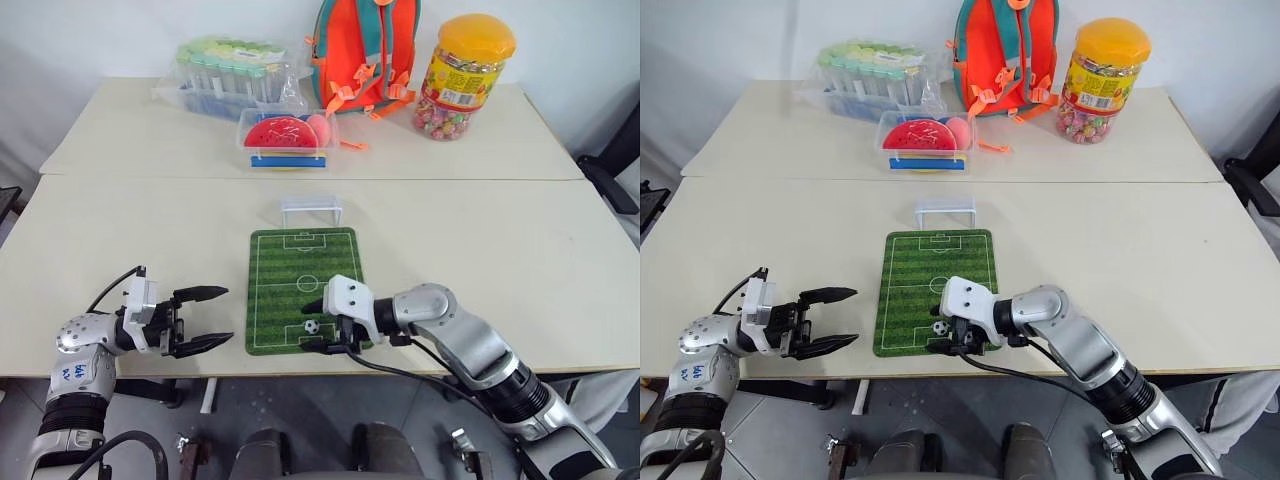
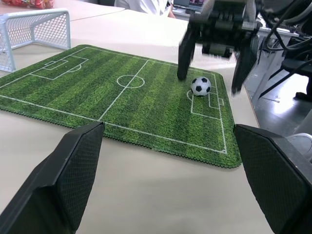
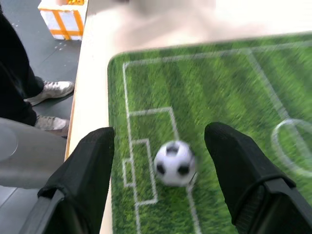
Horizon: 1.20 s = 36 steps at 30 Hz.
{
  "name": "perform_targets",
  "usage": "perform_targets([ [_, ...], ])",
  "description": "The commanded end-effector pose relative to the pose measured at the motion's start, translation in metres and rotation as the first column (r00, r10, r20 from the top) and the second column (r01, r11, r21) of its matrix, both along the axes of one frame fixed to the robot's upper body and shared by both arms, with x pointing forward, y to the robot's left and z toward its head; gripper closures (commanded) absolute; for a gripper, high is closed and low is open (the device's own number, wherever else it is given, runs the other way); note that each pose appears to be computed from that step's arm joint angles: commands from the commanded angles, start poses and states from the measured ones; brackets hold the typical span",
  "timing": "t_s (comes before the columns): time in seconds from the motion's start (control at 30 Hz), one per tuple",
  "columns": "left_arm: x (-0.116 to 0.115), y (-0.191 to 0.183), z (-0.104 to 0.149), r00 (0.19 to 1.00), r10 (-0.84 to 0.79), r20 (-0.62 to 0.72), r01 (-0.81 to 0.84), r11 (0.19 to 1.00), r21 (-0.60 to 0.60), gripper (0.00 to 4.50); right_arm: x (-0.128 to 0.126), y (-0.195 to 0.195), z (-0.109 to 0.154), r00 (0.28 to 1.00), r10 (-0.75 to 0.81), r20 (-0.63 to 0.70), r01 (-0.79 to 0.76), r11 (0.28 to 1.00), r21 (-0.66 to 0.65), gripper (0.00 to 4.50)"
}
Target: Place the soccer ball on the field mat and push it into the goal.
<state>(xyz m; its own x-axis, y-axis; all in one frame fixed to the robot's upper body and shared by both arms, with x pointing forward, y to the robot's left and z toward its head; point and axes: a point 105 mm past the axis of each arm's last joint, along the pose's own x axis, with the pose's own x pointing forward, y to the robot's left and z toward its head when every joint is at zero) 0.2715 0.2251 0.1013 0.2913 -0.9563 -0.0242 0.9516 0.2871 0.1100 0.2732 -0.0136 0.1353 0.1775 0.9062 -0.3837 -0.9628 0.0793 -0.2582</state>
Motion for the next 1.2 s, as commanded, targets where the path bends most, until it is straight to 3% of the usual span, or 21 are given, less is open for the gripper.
perform_targets([
  [0.03, -0.012, -0.002, 0.009, 0.993, -0.11, 0.038, 0.111, 0.993, -0.032, 0.0, -0.003, 0.0, 0.033, 0.995, 0.007, 0.099, -0.012, 0.999, 0.049, 1.52],
  [0.17, -0.013, 0.002, 0.009, 0.993, -0.116, 0.035, 0.117, 0.993, -0.019, 0.0, -0.021, 0.001, 0.031, 0.995, 0.077, 0.06, -0.079, 0.996, 0.035, 2.45],
  [0.37, -0.021, 0.01, 0.015, 0.99, -0.125, 0.06, 0.125, 0.992, 0.002, 0.0, -0.034, -0.004, -0.005, 0.992, 0.123, -0.027, -0.124, 0.991, -0.04, 4.48],
  [0.63, -0.04, 0.046, 0.017, 0.998, -0.05, 0.048, 0.043, 0.991, 0.127, 0.0, -0.024, 0.001, -0.024, 0.991, 0.116, -0.064, -0.119, 0.992, -0.041, 4.48],
  [0.8, -0.037, 0.042, 0.019, 0.996, -0.056, 0.07, 0.048, 0.992, 0.115, 0.0, -0.009, 0.002, -0.03, 0.996, 0.071, -0.058, -0.073, 0.997, -0.034, 4.48],
  [0.9, -0.03, 0.036, 0.021, 0.994, -0.061, 0.09, 0.053, 0.995, 0.089, 0.0, 0.027, -0.006, -0.01, 0.998, -0.054, 0.009, 0.054, 0.998, 0.015, 4.48],
  [1.03, -0.019, 0.03, 0.021, 0.993, -0.064, 0.101, 0.056, 0.995, 0.081, 0.0, 0.088, -0.043, 0.042, 0.942, -0.285, 0.177, 0.273, 0.958, 0.088, 4.48],
  [1.2, -0.005, 0.024, 0.02, 0.994, -0.049, 0.094, 0.043, 0.997, 0.07, 0.0, 0.103, -0.061, 0.091, 0.893, -0.366, 0.263, 0.324, 0.927, 0.188, 4.48],
])
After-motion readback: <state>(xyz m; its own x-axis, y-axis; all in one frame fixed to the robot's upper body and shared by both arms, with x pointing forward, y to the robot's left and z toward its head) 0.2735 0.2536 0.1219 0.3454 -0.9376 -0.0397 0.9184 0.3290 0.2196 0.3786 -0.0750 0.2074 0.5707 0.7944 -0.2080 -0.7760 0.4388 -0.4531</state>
